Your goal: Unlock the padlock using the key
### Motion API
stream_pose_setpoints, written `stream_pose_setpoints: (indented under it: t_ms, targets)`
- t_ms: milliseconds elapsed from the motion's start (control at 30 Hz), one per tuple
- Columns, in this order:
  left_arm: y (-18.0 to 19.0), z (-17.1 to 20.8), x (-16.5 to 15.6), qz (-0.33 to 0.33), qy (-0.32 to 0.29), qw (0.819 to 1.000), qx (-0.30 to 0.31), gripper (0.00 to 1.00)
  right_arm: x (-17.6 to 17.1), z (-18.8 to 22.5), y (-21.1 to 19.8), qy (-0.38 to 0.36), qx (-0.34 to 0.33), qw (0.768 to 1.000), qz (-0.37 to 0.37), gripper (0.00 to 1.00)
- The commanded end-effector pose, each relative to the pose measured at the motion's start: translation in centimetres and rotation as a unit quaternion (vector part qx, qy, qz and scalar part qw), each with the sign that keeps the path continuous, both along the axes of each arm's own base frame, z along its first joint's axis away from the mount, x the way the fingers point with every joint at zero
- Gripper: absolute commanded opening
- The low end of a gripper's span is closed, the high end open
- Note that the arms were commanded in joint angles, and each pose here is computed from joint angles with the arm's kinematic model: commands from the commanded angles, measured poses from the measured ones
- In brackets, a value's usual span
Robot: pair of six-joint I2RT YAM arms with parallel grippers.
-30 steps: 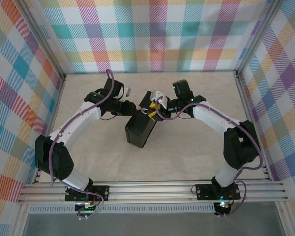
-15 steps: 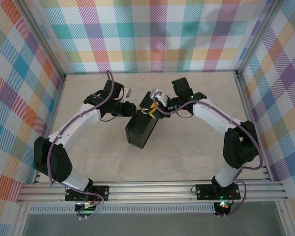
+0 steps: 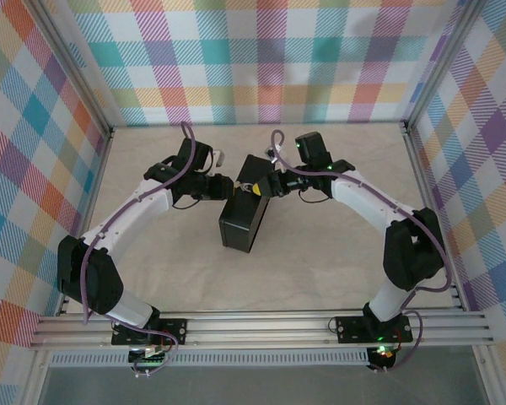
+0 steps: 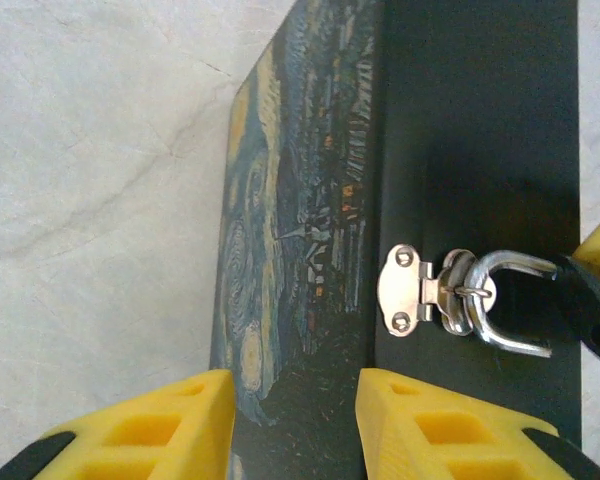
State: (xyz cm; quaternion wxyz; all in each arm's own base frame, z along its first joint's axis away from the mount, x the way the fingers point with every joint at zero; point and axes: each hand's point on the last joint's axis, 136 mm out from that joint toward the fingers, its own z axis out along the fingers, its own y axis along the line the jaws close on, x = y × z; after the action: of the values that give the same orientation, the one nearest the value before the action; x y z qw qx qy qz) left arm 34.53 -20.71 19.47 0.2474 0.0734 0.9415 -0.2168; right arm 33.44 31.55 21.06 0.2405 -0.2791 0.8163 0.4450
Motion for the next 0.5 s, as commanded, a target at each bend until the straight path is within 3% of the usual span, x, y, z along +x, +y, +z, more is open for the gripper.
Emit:
stream_pose_setpoints:
  t_ms: [0, 233, 467]
  targets:
    - [-1.4, -1.0, -2.0, -0.022, 0.036, 0.999, -0.014, 0.37, 1.6, 3.2, 0.4, 0.036, 0.068, 0.994, -0.079, 0.20]
    - [-2.4, -0.7, -2.4, -0.031, 0.038, 0.999, -0.016, 0.37, 2.4, 4.5, 0.1, 0.081, 0.101, 0.980, -0.150, 0.19]
    - [-3.7, -0.5, -2.7, -0.048, 0.040, 0.998, -0.026, 0.36, 2.0, 5.2, 1.2, 0.051, 0.075, 0.979, -0.183, 0.19]
